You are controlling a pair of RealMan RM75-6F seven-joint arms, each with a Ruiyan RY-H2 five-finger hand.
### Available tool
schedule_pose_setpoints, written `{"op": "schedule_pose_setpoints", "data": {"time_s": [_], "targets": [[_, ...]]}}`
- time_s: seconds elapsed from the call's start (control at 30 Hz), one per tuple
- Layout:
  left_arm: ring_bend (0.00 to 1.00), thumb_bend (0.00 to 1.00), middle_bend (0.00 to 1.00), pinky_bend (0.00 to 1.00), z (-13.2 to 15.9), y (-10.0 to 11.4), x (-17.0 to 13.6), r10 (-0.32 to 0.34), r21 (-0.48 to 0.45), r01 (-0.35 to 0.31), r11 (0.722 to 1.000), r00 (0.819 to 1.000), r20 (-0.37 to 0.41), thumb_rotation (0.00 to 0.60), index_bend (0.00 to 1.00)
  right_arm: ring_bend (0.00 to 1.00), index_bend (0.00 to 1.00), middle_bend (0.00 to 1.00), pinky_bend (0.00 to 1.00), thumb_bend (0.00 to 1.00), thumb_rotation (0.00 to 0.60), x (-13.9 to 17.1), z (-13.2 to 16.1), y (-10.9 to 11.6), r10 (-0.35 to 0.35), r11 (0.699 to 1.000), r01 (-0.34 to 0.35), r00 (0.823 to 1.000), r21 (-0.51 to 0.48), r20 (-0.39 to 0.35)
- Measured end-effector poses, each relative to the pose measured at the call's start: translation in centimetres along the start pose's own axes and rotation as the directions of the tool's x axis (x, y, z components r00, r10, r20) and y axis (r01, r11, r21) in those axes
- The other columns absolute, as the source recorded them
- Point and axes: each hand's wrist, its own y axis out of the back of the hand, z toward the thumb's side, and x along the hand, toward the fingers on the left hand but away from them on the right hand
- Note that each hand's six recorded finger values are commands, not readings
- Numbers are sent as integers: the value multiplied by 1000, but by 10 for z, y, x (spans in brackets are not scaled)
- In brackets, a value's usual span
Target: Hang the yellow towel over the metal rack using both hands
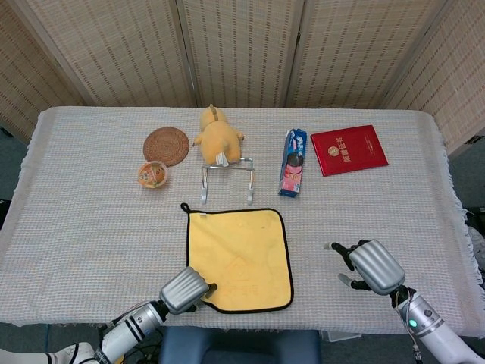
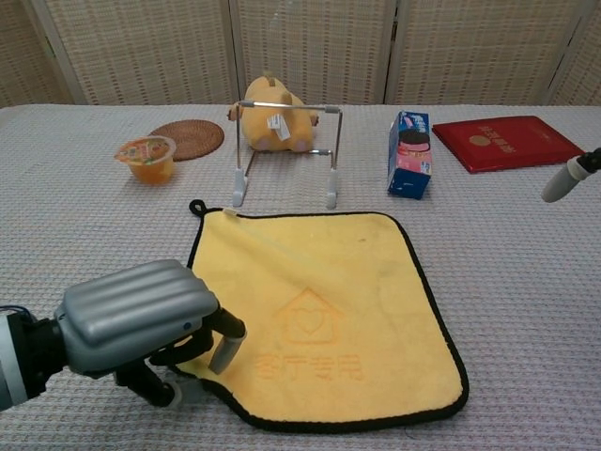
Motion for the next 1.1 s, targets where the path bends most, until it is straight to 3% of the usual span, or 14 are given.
{"op": "schedule_pose_setpoints", "data": {"time_s": [0.23,0.4,0.57,0.83,1.1], "targets": [[862,424,965,1000,2,1,0,15,-30,-15,999,1000,2,600,647,795,282,751,824,260,600,-5,18,-15,36,999,-35,996,22,-82],[866,424,970,1000,2,1,-1,21,-40,-21,999,1000,2,600,644,953,331,884,990,260,600,-12,30,-30,50,996,-40,989,76,-141],[866,423,970,1000,2,2,-1,23,-38,-23,999,1000,-1,600,642,999,357,930,1000,231,600,-20,41,-46,70,993,-50,980,109,-187],[866,416,970,1000,0,3,-1,28,-39,-29,999,1000,-12,600,643,1000,435,969,1000,213,600,-38,67,-67,111,988,-77,956,133,-271],[866,410,971,1000,-1,3,-1,26,-47,-26,999,1000,-14,600,652,1000,450,974,1000,214,600,-55,84,-93,165,984,-132,935,121,-315]]}}
